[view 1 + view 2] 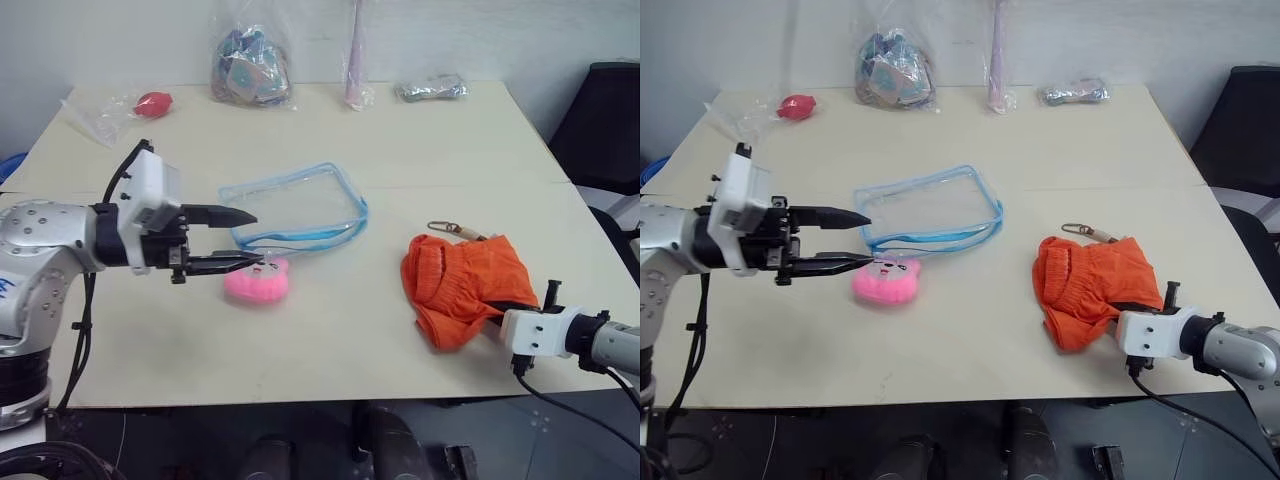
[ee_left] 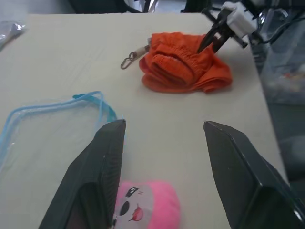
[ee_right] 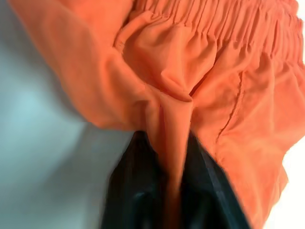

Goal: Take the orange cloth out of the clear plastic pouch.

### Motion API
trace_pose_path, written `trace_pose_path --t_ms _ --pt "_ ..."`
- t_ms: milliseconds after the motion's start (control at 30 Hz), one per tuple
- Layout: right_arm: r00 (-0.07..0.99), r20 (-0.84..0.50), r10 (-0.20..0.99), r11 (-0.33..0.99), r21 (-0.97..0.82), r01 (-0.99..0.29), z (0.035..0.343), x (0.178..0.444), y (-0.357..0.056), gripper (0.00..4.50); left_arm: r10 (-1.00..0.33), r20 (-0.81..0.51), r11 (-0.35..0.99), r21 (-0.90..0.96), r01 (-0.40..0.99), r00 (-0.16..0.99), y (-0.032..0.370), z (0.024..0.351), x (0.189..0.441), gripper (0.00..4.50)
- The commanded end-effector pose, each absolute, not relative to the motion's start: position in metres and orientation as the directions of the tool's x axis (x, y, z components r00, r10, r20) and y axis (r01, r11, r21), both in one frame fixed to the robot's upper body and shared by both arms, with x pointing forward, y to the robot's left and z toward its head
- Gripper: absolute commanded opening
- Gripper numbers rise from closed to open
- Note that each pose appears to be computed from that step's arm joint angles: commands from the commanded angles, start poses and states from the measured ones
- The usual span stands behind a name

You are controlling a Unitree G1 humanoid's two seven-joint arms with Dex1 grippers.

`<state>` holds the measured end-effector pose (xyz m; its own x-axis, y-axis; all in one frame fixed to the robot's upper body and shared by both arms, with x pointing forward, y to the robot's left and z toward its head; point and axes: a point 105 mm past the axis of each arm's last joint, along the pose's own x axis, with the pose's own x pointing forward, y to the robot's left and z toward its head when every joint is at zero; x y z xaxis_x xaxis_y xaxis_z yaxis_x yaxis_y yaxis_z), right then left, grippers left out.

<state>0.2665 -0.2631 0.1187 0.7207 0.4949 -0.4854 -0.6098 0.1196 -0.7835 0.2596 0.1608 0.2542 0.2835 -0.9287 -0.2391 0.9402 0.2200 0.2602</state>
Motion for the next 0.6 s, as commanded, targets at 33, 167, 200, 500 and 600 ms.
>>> trace_pose_path --t_ms 33,167,200,500,600 --pt "0.708 -0.482 0.517 0.127 -0.774 -0.620 0.137 0.262 -0.268 1.90 -0.937 -0.263 0.174 0.221 0.960 0.231 0.167 0.256 0.241 2.79" --pt "0.656 -0.506 0.559 0.252 -0.651 -0.716 0.148 0.245 -0.271 3.33 -0.922 -0.301 0.196 0.182 0.964 0.244 0.183 0.251 0.229 2.79" --pt "0.656 -0.497 0.568 0.321 -0.600 -0.733 0.155 0.241 -0.276 3.63 -0.912 -0.307 0.223 0.187 0.957 0.272 0.190 0.251 0.229 2.79" --pt "0.751 -0.496 0.436 0.788 -0.193 -0.585 0.201 0.199 -0.379 3.63 -0.784 -0.343 0.476 0.203 0.856 0.517 0.267 0.252 0.224 2.79" --pt "0.769 -0.493 0.408 0.825 -0.161 -0.541 0.200 0.193 -0.392 3.63 -0.755 -0.350 0.515 0.207 0.832 0.555 0.282 0.250 0.224 2.79"
